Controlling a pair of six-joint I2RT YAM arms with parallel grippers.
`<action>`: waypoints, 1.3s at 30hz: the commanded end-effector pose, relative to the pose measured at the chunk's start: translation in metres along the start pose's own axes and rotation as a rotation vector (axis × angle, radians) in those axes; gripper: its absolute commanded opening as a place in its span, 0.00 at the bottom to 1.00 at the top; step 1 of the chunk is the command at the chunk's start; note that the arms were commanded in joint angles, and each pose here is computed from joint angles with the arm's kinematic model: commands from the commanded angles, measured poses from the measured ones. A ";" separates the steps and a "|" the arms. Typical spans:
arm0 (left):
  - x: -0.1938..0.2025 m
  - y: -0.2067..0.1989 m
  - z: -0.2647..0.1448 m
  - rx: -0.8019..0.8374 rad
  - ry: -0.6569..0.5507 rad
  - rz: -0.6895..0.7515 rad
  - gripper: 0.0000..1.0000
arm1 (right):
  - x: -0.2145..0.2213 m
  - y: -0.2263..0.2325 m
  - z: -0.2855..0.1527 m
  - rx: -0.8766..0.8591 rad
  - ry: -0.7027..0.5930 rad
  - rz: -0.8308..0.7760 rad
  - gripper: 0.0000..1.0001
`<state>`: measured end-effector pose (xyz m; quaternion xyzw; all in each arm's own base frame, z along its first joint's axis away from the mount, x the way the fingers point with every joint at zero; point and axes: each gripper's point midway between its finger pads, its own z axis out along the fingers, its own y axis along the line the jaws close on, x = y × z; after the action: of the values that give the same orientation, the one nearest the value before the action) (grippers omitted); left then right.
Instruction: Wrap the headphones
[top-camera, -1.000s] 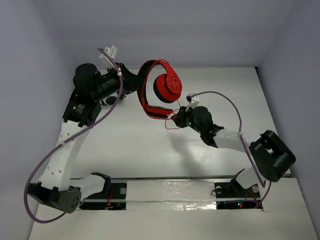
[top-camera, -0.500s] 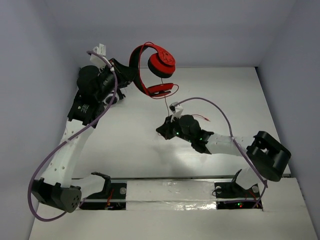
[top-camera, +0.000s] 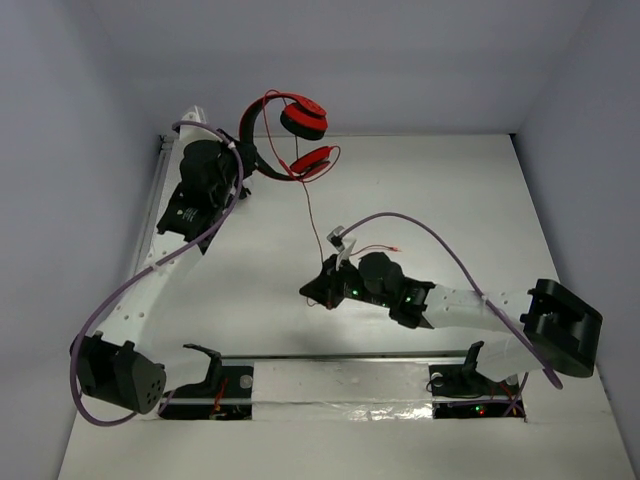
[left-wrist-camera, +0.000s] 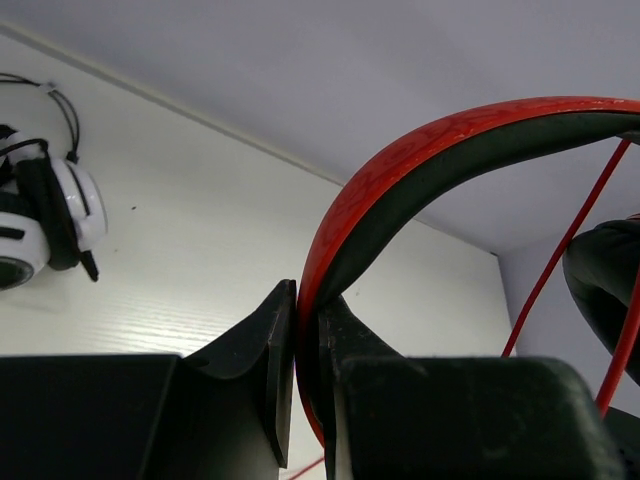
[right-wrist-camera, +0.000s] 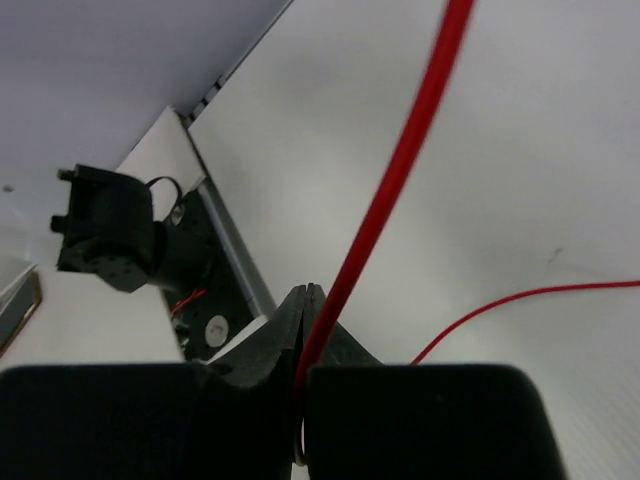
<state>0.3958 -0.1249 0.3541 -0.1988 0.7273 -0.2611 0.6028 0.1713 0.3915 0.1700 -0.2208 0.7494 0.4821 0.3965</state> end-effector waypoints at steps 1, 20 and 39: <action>-0.020 -0.008 0.002 0.018 -0.124 -0.059 0.00 | -0.020 0.049 -0.003 -0.180 -0.042 0.008 0.00; 0.059 0.034 -0.009 -0.184 -0.082 0.084 0.00 | -0.061 0.147 -0.077 -0.694 -0.183 0.122 0.39; 0.143 0.065 -0.053 -0.255 0.118 0.333 0.00 | -0.137 0.133 -0.132 -0.280 -0.243 0.107 0.07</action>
<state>0.3246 -0.1553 0.2003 -0.1363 0.8190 -0.0775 0.5520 0.0963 0.3279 0.3990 -0.1656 0.5677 0.6906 0.4164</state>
